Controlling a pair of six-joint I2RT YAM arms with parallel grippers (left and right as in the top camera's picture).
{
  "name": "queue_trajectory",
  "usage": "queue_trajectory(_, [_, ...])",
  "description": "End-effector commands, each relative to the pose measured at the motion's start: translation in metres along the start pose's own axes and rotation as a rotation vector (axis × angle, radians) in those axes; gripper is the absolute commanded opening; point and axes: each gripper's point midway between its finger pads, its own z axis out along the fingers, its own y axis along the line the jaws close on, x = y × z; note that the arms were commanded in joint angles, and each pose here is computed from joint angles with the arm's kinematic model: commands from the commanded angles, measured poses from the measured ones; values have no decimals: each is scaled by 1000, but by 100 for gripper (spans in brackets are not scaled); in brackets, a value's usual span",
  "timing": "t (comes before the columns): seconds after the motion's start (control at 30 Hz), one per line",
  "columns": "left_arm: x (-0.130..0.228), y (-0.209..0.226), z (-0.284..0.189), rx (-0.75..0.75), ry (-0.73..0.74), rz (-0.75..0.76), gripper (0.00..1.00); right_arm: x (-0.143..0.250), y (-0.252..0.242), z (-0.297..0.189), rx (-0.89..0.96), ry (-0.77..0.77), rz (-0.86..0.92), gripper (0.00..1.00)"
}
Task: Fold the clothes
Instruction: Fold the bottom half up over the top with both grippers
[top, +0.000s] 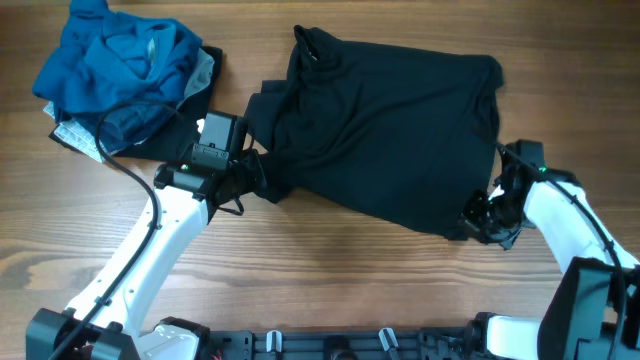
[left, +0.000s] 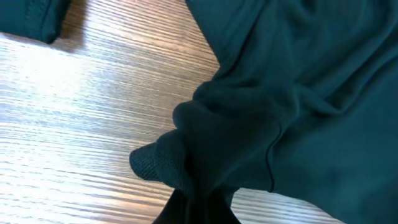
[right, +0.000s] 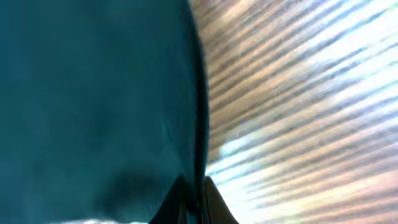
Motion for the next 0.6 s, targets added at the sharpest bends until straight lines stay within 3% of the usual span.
queue_trajectory(0.0, [-18, 6, -16, -16, -64, -9, 4, -14, 15, -47, -59, -106, -24, 4])
queue_trajectory(0.17, [-45, 11, -67, 0, -205, 12, 4, -8, 12, -114, -113, -244, -57, 5])
queue_trajectory(0.3, [-57, 4, -136, 98, -407, 49, 4, 3, -8, -169, -133, -354, -53, 4])
queue_trajectory(0.57, [-44, 2, -184, 200, -502, 54, 4, 22, -13, -186, -126, -355, -85, 4])
